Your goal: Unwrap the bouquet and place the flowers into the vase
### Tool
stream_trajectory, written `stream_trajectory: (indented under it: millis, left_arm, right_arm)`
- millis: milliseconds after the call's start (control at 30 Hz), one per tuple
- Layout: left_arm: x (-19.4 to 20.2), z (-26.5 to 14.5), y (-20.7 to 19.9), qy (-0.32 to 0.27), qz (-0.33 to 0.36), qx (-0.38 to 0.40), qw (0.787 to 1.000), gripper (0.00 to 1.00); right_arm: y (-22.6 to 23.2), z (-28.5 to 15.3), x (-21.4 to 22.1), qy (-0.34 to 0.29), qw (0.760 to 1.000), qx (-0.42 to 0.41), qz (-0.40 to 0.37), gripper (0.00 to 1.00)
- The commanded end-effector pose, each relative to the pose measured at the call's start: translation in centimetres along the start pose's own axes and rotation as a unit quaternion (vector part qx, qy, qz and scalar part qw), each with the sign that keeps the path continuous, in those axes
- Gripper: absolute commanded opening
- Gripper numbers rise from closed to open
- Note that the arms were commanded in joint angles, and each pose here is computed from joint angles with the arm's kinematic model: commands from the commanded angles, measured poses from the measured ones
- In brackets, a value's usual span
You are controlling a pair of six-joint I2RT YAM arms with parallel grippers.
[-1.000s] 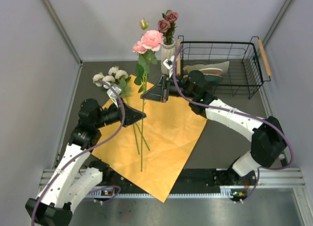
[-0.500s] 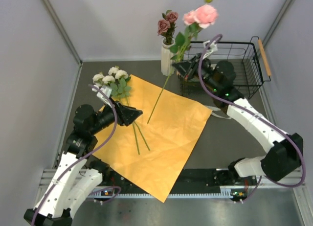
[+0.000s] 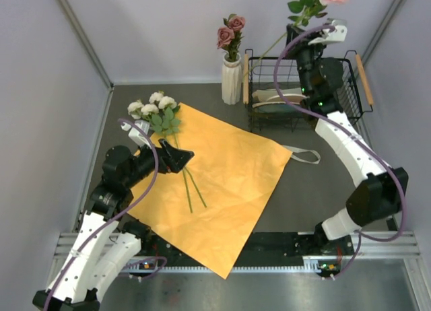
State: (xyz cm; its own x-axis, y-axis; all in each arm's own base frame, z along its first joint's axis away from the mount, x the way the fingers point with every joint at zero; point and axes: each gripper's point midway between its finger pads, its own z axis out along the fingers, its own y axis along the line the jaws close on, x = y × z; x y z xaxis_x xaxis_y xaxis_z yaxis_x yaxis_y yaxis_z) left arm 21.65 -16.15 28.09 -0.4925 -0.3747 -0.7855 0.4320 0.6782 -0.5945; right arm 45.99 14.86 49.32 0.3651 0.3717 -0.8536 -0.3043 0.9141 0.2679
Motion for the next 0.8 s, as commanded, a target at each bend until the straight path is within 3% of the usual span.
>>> stream_trajectory:
  millis: [0,333,767]
  left_arm:
    - [-0.6,0.0,0.3,-0.008,0.01,-0.013,1.0,0.99]
    - [-0.9,0.9,0.8,-0.012,0.009,-0.02,1.0,0.99]
    - [-0.7,1.1,0.8,-0.009,0.009,-0.016,1.0,0.99]
  right_arm:
    - [-1.3,3.7,-6.5,-0.111,0.993,0.026,-0.038,0.0]
    - [0.2,8.4,-9.0,-0.143,0.988,0.007,-0.064,0.0]
    - [2.6,7.1,-7.8,-0.09,0.995,-0.051,-0.003,0.0]
